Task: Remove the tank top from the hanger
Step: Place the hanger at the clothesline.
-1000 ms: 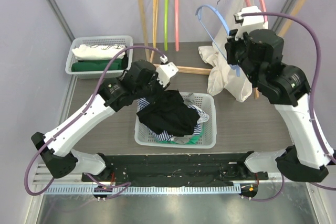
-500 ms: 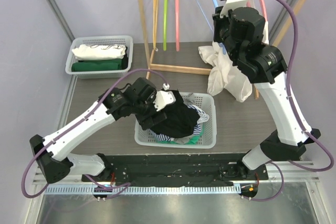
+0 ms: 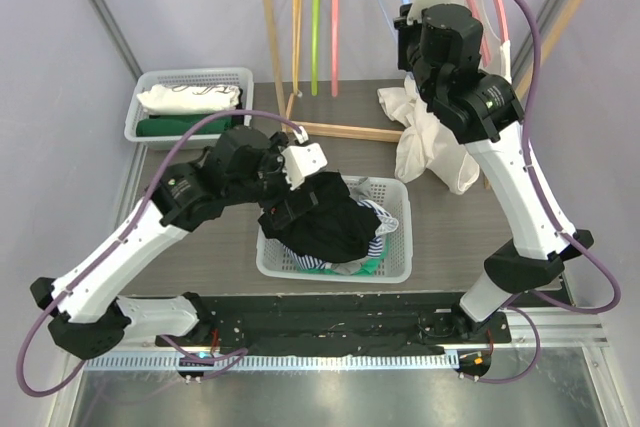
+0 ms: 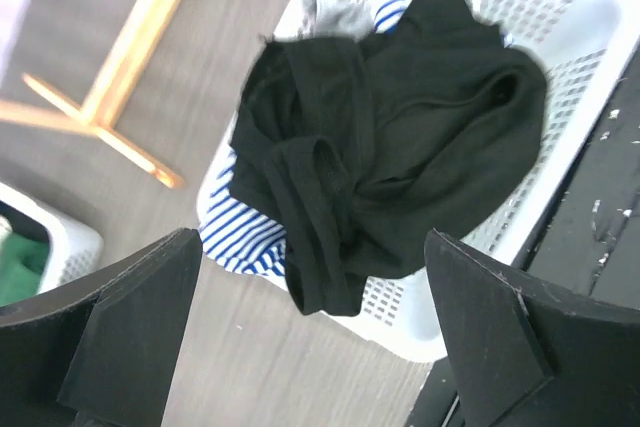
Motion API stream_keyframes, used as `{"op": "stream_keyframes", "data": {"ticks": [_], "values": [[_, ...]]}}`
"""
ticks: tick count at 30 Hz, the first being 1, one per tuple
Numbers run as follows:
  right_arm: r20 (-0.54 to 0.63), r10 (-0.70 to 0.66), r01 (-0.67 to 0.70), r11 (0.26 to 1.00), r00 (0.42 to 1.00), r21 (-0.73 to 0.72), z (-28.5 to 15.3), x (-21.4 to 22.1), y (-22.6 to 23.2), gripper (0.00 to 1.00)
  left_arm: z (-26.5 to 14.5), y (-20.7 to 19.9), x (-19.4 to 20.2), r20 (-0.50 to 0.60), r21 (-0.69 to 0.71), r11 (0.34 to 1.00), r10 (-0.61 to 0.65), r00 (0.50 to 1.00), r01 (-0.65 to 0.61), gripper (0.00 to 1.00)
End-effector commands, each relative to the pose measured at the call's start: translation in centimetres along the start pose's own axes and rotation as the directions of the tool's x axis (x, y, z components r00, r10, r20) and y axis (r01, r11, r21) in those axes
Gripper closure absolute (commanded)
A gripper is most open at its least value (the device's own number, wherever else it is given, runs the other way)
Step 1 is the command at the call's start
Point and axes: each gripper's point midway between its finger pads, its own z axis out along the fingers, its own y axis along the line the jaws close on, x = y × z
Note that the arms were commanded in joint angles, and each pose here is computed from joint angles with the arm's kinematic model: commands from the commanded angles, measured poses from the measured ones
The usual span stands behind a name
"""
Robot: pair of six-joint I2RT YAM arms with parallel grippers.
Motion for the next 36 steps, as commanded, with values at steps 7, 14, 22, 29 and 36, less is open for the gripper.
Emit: {"op": "stream_keyframes", "data": {"ticks": [7,14,22,29,36], "values": [[0.137,0.093,-0.095,0.995,0.986,0.010,-1.0,-4.3,-1.4,0.99,9.0,2.7,3.5,-0.065,-0.190,0.977,-0.106,0.992,0.092,0.03],[0.136,0.096,-0.097,0.995,0.986,0.003,-0.2,-4.0,-1.2,0.99,12.5,3.1,6.1,-0.097,-0.240,0.966,-0.122,0.988,0.095,0.05],[0.140,0.106,-0.106,0.994,0.984,-0.002,0.9,-4.0,-1.0,0.99,15.0,0.3,10.6,-0.213,-0.136,0.989,-0.089,0.973,0.061,0.08],[0.112,0.117,-0.116,0.993,0.987,-0.013,2.3,-2.8,-1.0,0.99,14.3,-1.4,11.8,-0.255,-0.047,0.998,-0.056,0.965,0.046,0.11],[0.085,0.126,-0.124,0.992,0.988,-0.024,3.1,-1.4,-0.7,0.99,14.0,-4.4,13.1,-0.293,0.084,0.996,0.008,0.956,0.017,0.10]]}}
